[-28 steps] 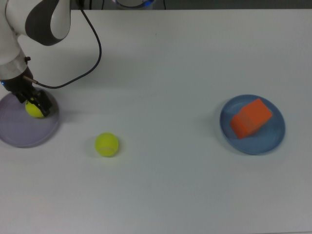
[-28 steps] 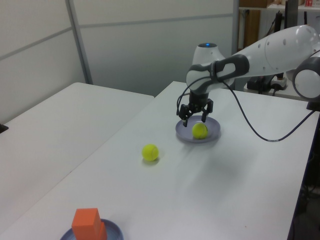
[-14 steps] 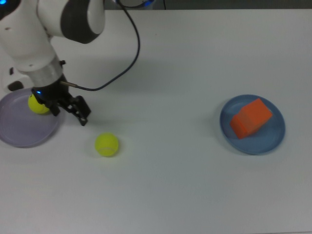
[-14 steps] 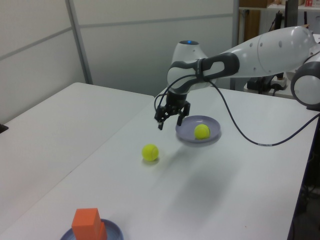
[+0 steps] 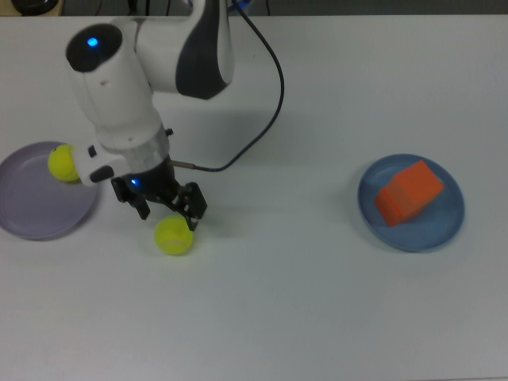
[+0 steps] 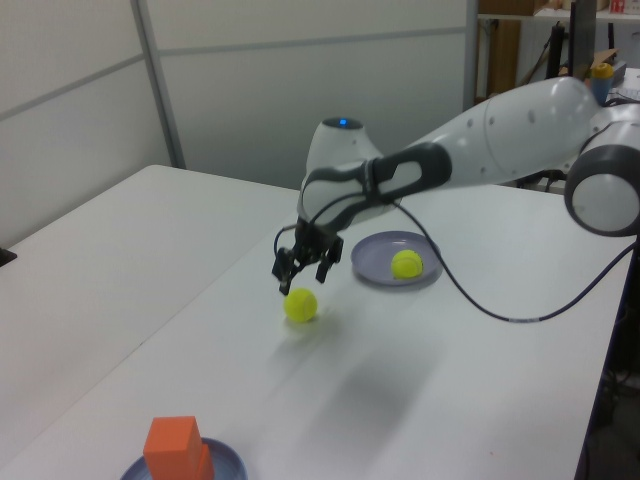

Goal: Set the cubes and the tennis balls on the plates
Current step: 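Move to the other tennis ball and grasp it, then place the second tennis ball on the lavender plate and release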

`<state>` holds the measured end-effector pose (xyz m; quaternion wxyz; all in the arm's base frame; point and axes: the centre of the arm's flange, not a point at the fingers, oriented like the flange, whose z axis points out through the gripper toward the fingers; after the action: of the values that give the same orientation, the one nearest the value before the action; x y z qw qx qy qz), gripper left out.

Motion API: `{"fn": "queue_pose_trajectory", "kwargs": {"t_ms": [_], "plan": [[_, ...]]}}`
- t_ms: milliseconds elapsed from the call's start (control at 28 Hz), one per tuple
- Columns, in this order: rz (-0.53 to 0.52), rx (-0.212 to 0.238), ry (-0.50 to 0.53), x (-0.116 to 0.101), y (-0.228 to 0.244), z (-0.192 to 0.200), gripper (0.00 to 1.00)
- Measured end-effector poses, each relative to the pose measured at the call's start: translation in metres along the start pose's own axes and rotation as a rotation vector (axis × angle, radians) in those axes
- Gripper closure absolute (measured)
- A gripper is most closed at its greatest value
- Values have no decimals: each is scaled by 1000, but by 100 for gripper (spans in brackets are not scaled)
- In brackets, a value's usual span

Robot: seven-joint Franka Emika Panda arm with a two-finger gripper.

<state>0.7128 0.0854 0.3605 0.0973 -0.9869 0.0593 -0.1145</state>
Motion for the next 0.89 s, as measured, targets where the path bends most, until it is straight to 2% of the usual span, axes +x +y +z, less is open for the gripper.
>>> {"fn": "queue_pose_trajectory", "kwargs": {"t_ms": [214, 464, 714, 893], "plan": [[-9, -10, -2, -6, -3, 37, 0], [-13, -14, 2, -8, -5, 51, 1], [-15, -9, 19, -3, -7, 44, 29], [-9, -6, 75, 11, -3, 10, 30]]}}
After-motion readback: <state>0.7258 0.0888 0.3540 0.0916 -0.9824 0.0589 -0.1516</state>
